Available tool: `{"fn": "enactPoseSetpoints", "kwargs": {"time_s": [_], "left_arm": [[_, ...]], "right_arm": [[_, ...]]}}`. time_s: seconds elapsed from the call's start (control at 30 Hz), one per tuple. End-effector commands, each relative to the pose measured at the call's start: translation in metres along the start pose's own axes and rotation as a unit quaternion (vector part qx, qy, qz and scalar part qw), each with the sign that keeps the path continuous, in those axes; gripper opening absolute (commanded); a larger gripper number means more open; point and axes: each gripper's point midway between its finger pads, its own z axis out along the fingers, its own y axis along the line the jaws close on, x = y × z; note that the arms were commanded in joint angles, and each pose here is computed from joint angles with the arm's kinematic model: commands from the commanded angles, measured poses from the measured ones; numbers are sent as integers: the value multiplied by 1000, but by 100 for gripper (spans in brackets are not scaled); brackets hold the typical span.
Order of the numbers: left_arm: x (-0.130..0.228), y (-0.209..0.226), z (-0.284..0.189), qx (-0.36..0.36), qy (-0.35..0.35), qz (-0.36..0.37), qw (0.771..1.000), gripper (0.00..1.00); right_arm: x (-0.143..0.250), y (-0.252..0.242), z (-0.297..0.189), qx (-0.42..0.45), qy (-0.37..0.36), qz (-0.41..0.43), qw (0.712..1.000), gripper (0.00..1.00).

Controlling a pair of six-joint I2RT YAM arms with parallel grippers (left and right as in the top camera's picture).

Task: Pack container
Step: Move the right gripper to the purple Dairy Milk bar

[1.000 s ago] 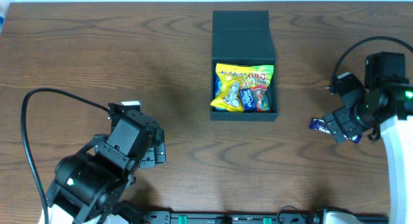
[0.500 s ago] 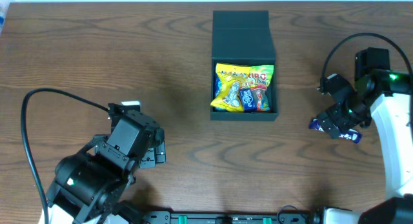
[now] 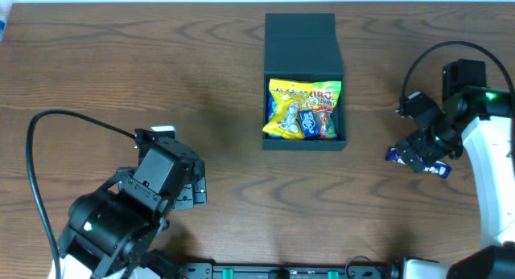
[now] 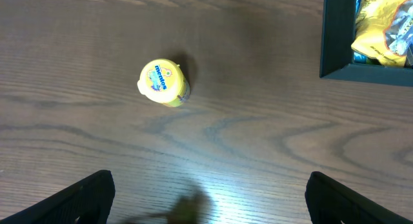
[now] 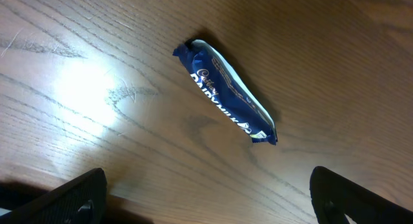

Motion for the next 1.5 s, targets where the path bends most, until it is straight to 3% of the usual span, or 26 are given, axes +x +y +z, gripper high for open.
{"fn": "enactPoseSetpoints", "kwargs": {"time_s": [0.0,0.43,0.77,1.47], "left_arm": [[-1,3,0,-9,-4,1,1000,95],[-1,3,0,-9,-4,1,1000,95],[-1,3,0,-9,-4,1,1000,95],[-1,3,0,-9,-4,1,1000,95]], "right_arm": [[3,-2,0,3,3,-3,1000,99],[-7,-2,0,-2,-22,-10,1000,99],[21,3,17,-15,32,-221,975,99],[18,-19,74,56,22,-243,968,99]]}}
